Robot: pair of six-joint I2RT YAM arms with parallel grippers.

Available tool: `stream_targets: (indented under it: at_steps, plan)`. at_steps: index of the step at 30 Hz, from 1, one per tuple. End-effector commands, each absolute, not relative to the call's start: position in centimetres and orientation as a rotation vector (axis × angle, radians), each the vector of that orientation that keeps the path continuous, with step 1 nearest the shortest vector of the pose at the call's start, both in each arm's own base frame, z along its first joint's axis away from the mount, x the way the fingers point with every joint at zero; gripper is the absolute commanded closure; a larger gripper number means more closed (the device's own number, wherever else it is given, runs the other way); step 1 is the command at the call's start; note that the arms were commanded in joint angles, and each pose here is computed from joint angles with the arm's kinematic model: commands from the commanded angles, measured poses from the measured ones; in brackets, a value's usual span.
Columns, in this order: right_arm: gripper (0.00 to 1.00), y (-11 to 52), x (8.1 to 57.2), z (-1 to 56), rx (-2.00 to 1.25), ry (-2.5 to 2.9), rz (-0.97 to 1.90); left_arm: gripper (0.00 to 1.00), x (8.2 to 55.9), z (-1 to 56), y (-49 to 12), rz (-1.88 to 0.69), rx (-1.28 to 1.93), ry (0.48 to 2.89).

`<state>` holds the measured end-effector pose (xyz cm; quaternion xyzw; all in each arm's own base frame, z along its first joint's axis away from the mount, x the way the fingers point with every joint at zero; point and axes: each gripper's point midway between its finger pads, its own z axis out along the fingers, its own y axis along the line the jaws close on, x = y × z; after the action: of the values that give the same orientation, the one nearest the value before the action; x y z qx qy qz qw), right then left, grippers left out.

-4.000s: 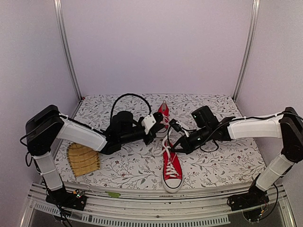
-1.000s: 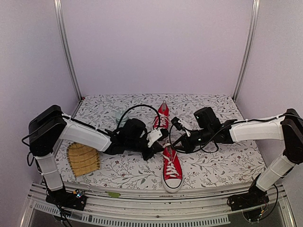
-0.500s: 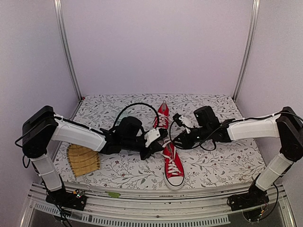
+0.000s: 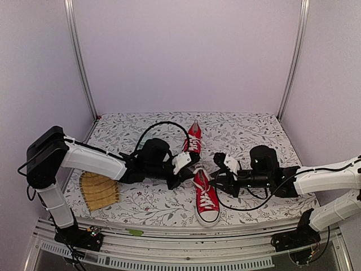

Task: Tie the shoes
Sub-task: Adjust the shoelace on the shoe.

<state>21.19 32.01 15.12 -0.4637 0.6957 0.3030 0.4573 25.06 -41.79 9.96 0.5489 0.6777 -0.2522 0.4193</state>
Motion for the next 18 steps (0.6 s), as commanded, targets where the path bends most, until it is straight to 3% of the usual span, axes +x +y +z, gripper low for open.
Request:
stream_targets:
  at_steps: [1,11,18]
  plan:
    - [0.71,34.2,20.4,15.7,-1.240,1.499,0.676,1.00,25.7,12.7,-42.4,-0.628,1.337,1.648]
    - [0.92,35.4,25.3,12.0,-1.218,1.502,0.410,1.00,26.2,12.9,-42.2,-0.615,1.324,1.652]
    - [0.92,34.7,27.6,11.5,-1.139,1.527,0.318,1.00,27.1,12.8,-41.9,-0.586,1.318,1.652]
